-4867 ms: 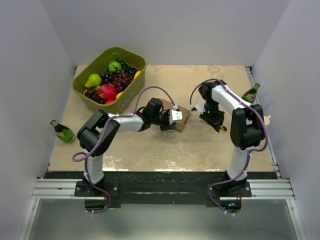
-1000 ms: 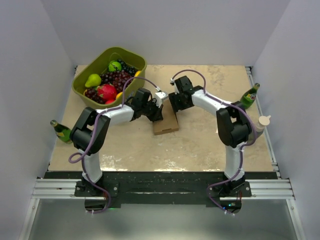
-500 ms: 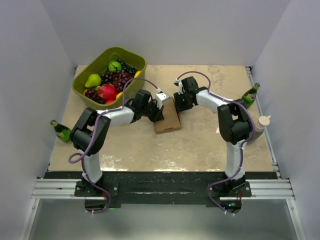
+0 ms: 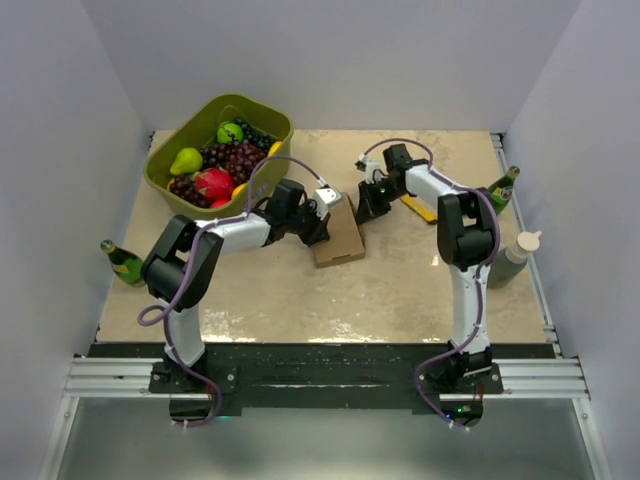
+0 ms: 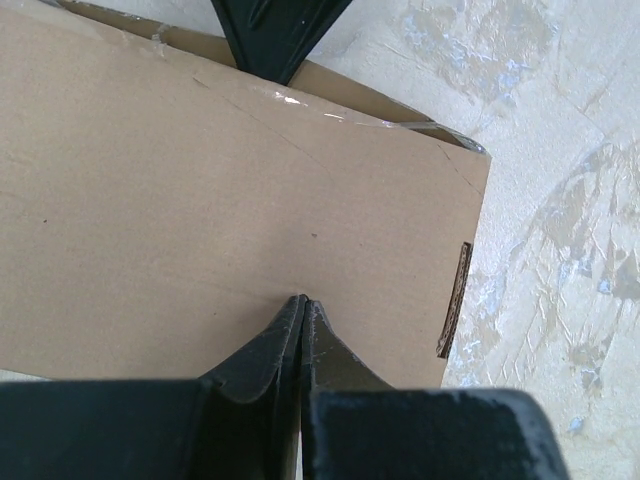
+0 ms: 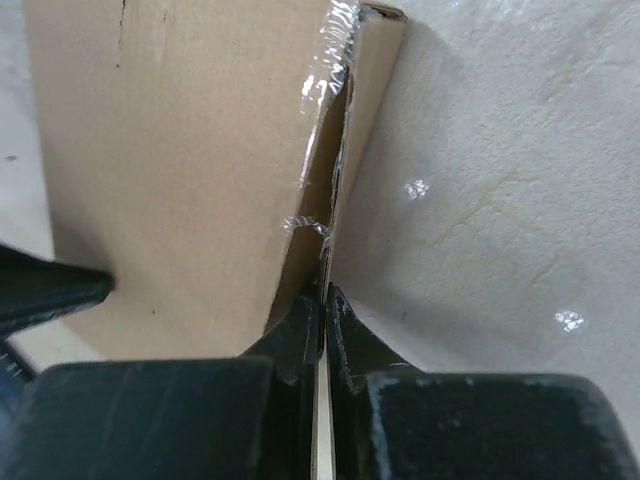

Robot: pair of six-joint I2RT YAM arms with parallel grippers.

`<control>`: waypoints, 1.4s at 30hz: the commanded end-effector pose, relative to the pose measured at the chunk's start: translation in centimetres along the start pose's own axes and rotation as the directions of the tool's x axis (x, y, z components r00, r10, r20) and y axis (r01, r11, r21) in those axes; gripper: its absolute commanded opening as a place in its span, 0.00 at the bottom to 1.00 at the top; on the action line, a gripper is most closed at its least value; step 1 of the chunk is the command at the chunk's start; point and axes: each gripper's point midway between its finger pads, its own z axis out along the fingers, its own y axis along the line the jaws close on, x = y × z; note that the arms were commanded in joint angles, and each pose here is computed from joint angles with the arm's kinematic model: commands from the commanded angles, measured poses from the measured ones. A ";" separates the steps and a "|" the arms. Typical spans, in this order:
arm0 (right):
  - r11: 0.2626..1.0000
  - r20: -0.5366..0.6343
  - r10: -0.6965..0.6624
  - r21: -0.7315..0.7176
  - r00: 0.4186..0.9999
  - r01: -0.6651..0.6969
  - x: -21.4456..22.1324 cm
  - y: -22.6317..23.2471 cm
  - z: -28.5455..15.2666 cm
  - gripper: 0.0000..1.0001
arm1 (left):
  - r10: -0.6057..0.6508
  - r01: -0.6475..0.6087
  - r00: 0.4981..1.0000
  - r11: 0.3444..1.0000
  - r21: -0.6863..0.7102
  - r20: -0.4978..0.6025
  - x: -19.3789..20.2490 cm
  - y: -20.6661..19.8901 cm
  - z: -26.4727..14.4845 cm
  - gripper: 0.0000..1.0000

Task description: Unpack the express box

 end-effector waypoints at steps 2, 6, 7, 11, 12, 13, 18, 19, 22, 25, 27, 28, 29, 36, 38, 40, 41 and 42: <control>0.981 -0.237 0.138 -0.097 0.962 -0.165 8.8 -6.0 -0.2 0.00 | -0.054 0.048 0.980 0.998 -0.036 -0.193 6.1 0.6 0.4 0.06; 0.948 -0.206 0.127 -0.264 0.970 -0.180 8.7 -5.0 -0.8 0.00 | -0.071 0.063 0.976 0.997 -0.044 -0.207 6.5 0.8 0.7 0.07; 0.937 -0.211 0.126 -0.295 0.969 -0.186 8.9 -4.7 -0.8 0.00 | -0.071 0.062 0.976 0.997 -0.048 -0.207 6.4 0.8 0.8 0.07; 0.882 -0.229 0.126 -0.419 0.965 -0.214 9.8 -3.1 -0.5 0.00 | -0.067 0.059 0.975 0.997 -0.045 -0.213 6.5 0.7 1.0 0.08; 0.870 -0.207 0.132 -0.445 0.969 -0.213 9.4 -2.6 -0.8 0.00 | -0.065 0.056 0.974 0.997 -0.044 -0.215 6.6 0.7 1.1 0.09; 0.869 -0.194 0.133 -0.450 0.972 -0.209 9.1 -2.5 -0.9 0.00 | -0.061 0.052 0.974 0.998 -0.044 -0.216 6.5 0.6 1.0 0.09; 0.900 -0.072 0.102 -0.419 0.992 -0.123 6.0 -1.0 -4.1 0.00 | -0.034 0.023 0.977 0.998 -0.054 -0.210 5.9 1.0 0.7 0.14; 0.906 -0.042 0.087 -0.413 0.995 -0.096 5.3 -0.6 -4.9 0.00 | -0.011 0.002 0.980 0.999 -0.046 -0.200 5.4 1.0 0.5 0.16; 0.933 0.090 -0.001 -0.359 0.996 0.034 2.5 0.8 -8.4 0.00 | 0.015 -0.021 0.985 0.999 -0.033 -0.173 3.8 1.1 0.3 0.36; 0.967 0.148 -0.014 -0.251 0.989 0.051 0.5 0.9 -10.9 0.00 | 0.021 -0.022 0.995 1.000 -0.016 -0.100 0.2 1.0 -0.6 0.50; 0.974 0.150 0.033 -0.226 0.988 0.002 -0.5 1.1 -11.9 0.00 | 0.018 -0.019 0.999 1.000 -0.021 -0.038 -2.6 1.1 -1.4 0.59; 0.974 0.157 0.047 -0.226 0.986 -0.010 -1.0 1.4 -12.3 0.00 | 0.030 -0.029 0.999 0.999 -0.034 0.022 -5.4 1.1 -2.3 0.66; 0.975 0.169 0.061 -0.222 0.984 -0.022 -1.6 1.7 -12.8 0.00 | 0.024 -0.021 0.998 0.999 -0.046 0.055 -6.7 1.1 -2.8 0.77; 0.988 0.243 0.143 -0.086 0.959 -0.126 -4.1 2.5 -13.9 0.00 | -0.115 0.117 0.959 0.993 0.005 0.261 -15.0 -0.4 -4.3 0.99; 0.990 0.244 0.140 -0.003 0.960 -0.144 -3.9 2.3 -13.8 0.00 | -0.130 0.129 0.943 0.991 0.023 0.306 -16.8 -0.8 -4.2 0.99; 0.987 0.241 0.147 0.026 0.959 -0.157 -3.7 2.4 -13.6 0.00 | -0.125 0.125 0.939 0.992 0.022 0.319 -17.7 -1.5 -3.8 1.00; 0.986 0.237 0.157 0.018 0.959 -0.166 -3.4 2.7 -13.6 0.00 | -0.124 0.125 0.938 0.992 0.018 0.322 -17.9 -1.7 -3.7 1.00; 0.985 0.239 0.167 0.011 0.956 -0.175 -3.5 3.1 -13.6 0.00 | -0.124 0.127 0.939 0.992 0.012 0.321 -18.1 -2.0 -3.4 1.00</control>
